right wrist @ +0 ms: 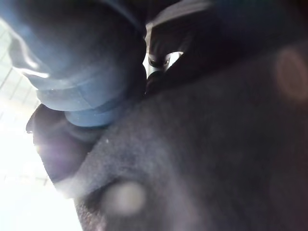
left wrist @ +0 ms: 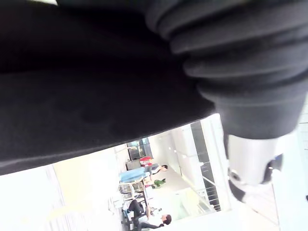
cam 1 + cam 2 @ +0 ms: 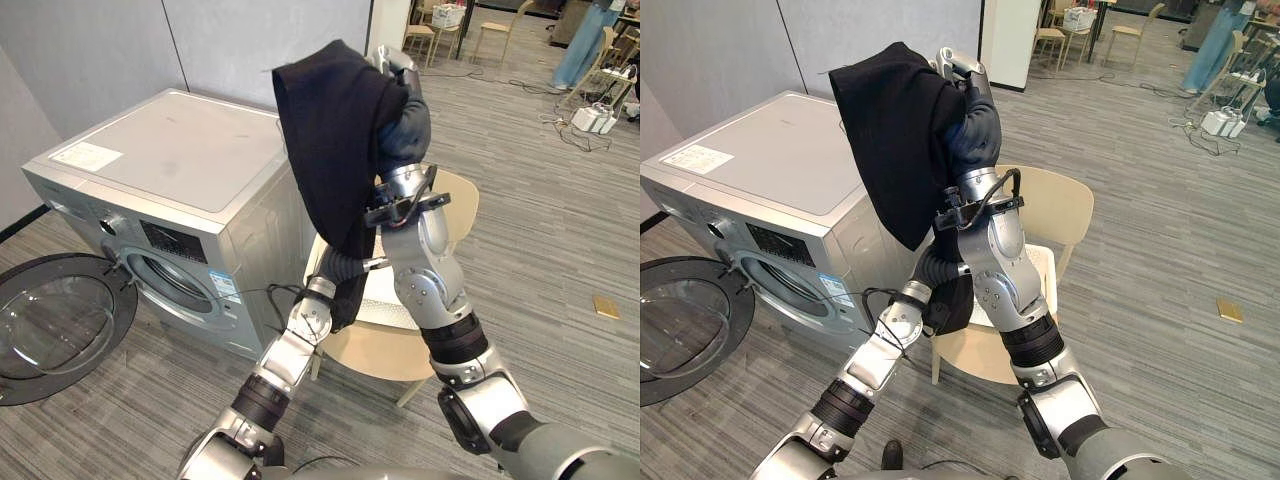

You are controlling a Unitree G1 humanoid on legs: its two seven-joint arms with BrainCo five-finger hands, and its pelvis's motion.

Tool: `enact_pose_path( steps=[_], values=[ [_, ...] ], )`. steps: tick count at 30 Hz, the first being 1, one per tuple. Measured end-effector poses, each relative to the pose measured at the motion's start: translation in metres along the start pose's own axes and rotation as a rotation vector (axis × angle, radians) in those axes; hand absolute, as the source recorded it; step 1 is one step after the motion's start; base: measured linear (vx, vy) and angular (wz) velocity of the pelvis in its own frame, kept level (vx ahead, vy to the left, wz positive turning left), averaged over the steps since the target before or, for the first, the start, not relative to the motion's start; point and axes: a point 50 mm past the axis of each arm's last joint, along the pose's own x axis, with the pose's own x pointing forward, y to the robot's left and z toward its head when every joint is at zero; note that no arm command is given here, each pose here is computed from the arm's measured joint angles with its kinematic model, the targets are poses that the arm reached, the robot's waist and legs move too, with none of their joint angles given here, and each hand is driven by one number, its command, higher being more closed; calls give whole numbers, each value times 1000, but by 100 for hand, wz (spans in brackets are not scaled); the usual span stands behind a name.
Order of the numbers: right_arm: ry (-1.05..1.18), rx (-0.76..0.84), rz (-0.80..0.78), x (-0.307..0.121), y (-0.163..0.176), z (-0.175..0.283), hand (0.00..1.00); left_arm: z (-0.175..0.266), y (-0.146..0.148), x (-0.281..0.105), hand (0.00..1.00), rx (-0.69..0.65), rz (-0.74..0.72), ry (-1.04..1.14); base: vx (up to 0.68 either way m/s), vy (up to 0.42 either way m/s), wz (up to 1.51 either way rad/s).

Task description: Pick up the laundry basket with both hands and put the clothes into the washing machine.

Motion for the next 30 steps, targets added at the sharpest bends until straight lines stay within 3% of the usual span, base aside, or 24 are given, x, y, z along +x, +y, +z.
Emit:
enact_pose_path(
  steps=[7, 14, 15, 30],
  values=[
    [21, 15, -6, -6, 1, -6, 100, 2, -4, 1, 100, -126, -19, 7, 0, 0, 0],
    [42, 25, -37, -17, -3, -13, 100, 2, -5, 1, 100, -132, 4, 10, 0, 0, 0],
    [38, 25, -39, -17, -3, -12, 0, 2, -4, 1, 100, -133, 18, 10, 0, 0, 0],
    [91, 24, -126, -37, -17, -22, 0, -5, 22, -7, 100, -201, 172, 28, 0, 0, 0]
  ],
)
